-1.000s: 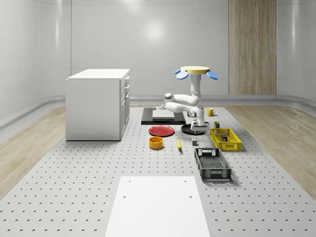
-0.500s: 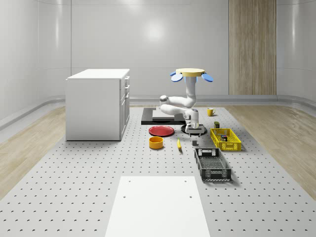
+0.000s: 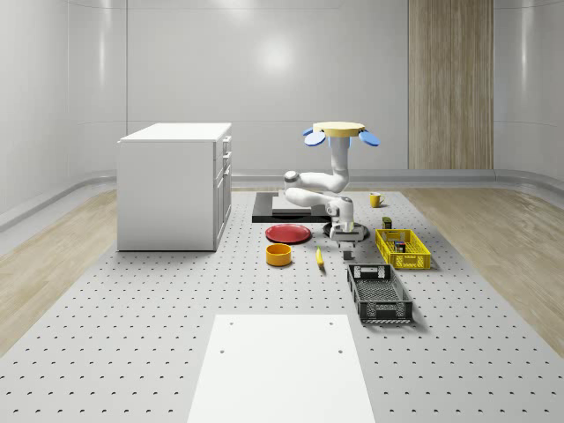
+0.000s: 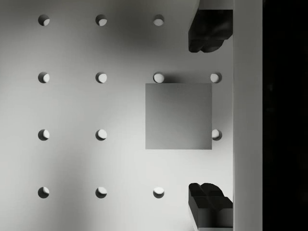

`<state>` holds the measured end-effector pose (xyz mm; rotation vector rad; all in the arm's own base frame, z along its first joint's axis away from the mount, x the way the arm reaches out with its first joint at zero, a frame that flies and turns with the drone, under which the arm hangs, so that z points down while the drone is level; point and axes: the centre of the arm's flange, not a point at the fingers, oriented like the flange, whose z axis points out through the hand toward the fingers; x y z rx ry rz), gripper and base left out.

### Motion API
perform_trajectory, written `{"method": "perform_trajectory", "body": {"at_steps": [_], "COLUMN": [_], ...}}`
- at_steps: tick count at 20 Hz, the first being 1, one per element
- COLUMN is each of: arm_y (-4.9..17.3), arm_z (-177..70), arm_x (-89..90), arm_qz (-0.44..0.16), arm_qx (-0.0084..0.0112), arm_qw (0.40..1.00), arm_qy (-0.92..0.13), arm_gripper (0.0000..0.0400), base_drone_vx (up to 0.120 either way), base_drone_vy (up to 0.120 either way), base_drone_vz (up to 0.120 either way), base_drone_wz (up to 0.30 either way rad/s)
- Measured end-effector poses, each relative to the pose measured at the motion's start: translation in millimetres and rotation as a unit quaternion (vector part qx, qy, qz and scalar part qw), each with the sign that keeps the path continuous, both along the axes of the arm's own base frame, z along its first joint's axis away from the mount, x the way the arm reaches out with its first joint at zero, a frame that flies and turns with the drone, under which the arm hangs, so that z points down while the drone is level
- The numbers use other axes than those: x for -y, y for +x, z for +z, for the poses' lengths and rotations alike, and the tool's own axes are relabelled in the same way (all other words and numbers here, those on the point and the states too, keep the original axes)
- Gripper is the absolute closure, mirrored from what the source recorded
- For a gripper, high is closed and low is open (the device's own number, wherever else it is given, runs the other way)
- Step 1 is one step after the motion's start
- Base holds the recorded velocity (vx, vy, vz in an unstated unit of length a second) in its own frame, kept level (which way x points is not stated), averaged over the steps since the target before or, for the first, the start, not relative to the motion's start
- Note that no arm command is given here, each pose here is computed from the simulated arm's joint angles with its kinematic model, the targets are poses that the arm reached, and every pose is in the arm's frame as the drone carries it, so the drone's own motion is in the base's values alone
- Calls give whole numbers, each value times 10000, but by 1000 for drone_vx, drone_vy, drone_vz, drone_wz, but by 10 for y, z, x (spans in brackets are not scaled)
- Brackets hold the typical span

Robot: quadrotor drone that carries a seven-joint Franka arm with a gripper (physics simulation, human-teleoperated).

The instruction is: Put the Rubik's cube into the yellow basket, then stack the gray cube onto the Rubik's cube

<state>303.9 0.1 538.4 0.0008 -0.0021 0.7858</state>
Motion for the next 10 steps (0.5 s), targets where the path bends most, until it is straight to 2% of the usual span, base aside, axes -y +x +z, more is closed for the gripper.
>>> {"method": "perform_trajectory", "body": {"at_steps": [3,7,8,10], "arm_y": [-50,-82,-81,-60], "arm_z": [75,221,253,303], "arm_x": [0,0,-1,-1], "arm_qz": [0,1,1,1], "arm_qx": [0,0,0,0], "arm_qw": [10000,10000,10000,10000], "arm_qy": [0,-1,-1,-1], "arm_gripper": [0,0,0,0], "base_drone_vx": [0,0,0,0], "base_drone_vy": [0,0,0,0], "base_drone_vz": [0,0,0,0], "base_drone_wz": [0,0,0,0]}}
